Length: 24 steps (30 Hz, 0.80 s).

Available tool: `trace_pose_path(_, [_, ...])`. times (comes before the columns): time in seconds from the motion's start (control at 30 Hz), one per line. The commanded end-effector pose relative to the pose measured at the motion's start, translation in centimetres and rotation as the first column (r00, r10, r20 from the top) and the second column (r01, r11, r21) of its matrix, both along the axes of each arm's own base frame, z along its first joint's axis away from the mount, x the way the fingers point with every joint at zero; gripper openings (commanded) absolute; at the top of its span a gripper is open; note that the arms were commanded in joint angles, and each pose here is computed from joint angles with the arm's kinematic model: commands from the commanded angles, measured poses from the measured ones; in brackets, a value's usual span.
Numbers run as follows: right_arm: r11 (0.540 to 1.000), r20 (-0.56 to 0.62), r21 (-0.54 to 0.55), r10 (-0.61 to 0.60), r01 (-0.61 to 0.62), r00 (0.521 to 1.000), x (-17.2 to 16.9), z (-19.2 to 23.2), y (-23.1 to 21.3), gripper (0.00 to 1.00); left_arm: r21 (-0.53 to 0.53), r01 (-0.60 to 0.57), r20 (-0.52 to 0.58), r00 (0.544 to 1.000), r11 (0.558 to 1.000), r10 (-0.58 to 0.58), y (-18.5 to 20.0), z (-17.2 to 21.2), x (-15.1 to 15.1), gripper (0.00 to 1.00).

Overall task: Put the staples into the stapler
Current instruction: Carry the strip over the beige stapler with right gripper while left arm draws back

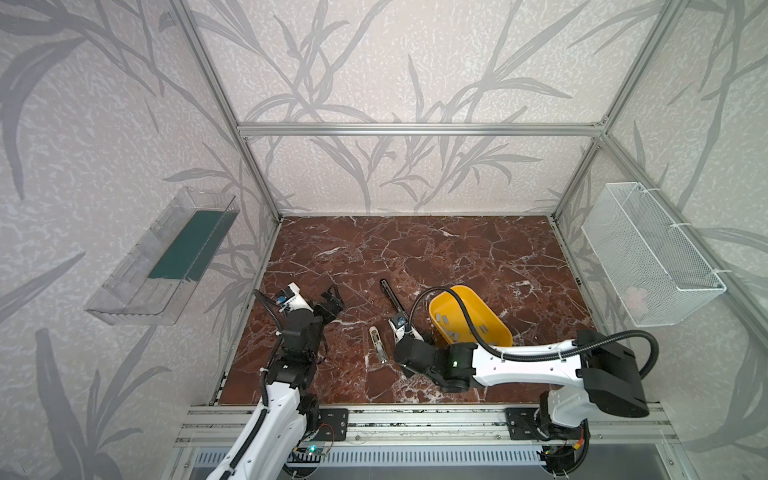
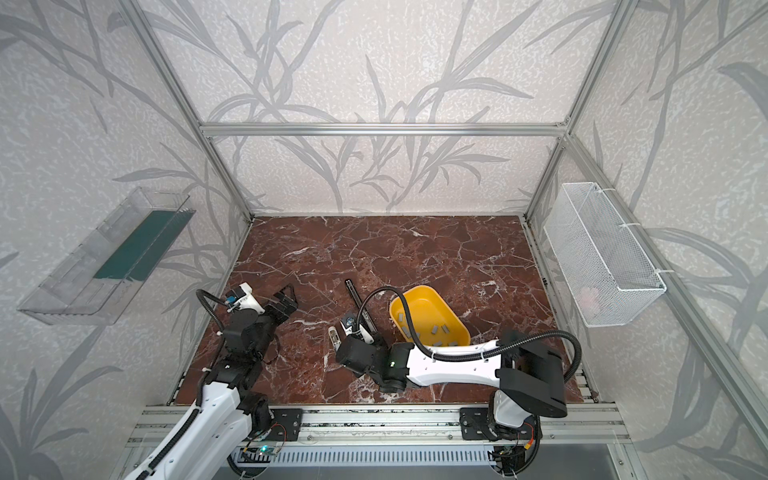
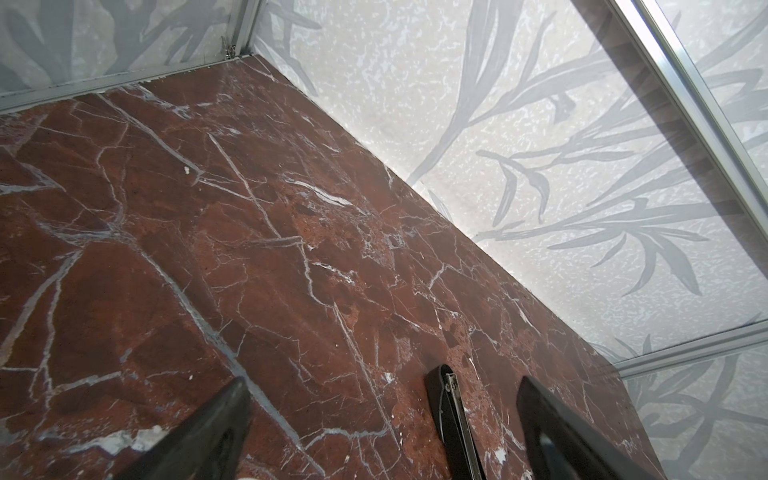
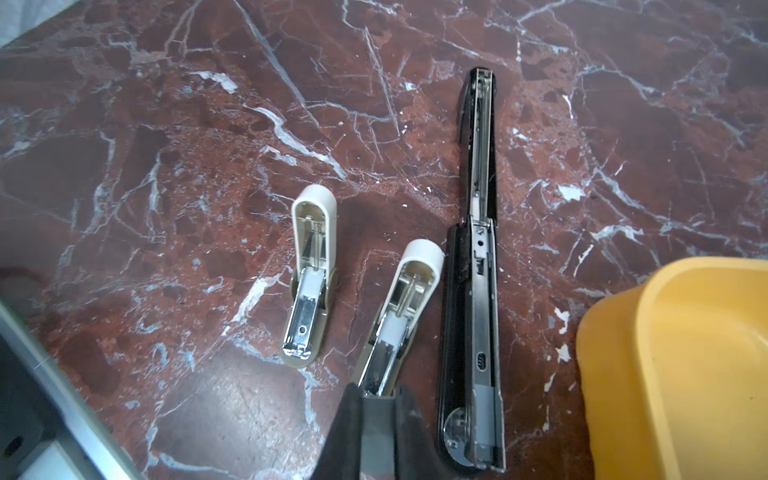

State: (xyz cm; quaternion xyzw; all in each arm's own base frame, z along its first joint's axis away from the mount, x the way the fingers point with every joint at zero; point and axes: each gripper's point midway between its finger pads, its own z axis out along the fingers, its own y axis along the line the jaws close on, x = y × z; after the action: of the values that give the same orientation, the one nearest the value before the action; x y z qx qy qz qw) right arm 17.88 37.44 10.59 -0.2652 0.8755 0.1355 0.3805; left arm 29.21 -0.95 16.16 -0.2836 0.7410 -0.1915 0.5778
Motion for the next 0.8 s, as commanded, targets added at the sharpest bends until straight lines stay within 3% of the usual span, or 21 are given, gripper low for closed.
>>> trace_pose_path(0.0, [0.991, -0.004, 0.069, -0.118, 0.118, 0.993, 1.0, 0.7, 0.7, 0.07, 0.003, -0.042, 0.037, 0.998, 0.999, 0.042, 0.8, 1.1, 0.2, 0.99])
trace_pose_path(0.77, [0.989, -0.046, 0.017, -0.147, 0.147, 0.988, 0.6, -4.2, 1.3, 0.08, 0.01, -0.011, -0.007, 1.0, 1.0, 0.012, 0.1, 0.2, 1.2, 0.99])
